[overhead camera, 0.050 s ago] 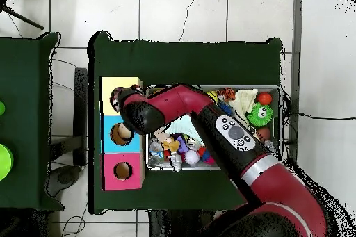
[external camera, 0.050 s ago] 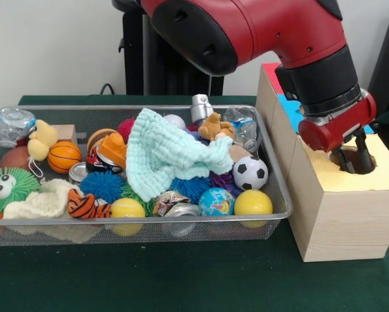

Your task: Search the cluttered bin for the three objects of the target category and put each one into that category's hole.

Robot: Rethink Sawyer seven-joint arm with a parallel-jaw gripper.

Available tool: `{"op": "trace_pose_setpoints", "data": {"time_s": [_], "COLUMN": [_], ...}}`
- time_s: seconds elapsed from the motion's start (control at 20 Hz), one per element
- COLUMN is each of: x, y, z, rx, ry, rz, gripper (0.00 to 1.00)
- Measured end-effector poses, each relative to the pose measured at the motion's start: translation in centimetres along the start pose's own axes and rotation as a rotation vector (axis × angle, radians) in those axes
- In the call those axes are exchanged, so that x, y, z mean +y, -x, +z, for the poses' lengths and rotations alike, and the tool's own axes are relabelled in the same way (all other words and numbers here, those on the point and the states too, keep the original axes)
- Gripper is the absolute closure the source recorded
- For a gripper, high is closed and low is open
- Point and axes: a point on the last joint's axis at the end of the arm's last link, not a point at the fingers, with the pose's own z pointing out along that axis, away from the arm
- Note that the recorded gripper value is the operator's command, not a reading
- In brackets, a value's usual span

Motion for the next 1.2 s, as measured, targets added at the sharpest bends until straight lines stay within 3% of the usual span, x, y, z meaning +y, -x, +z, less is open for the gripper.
{"op": "trace_pose_setpoints", "data": {"time_s": [0.45,0.6,0.65,0.8,0.85,1.05,1.2], "x": [2.2,2.5,2.7,3.0,3.2,3.8,4.0], "y": [1.4,1.6,1.9,1.9,1.9,2.6,3.2], "z": [-0.1,-0.3,-0.4,-0.6,-0.7,-0.7,-0.7], "rx": [0.164,0.201,0.250,0.308,0.371,0.432,0.466], "ry": [-0.158,-0.187,-0.221,-0.253,-0.286,-0.318,-0.317], "rz": [-0.149,-0.168,-0.185,-0.198,-0.205,-0.197,-0.159], "gripper": [0.00,0.00,0.00,0.00,0.00,0.00,0.00]}}
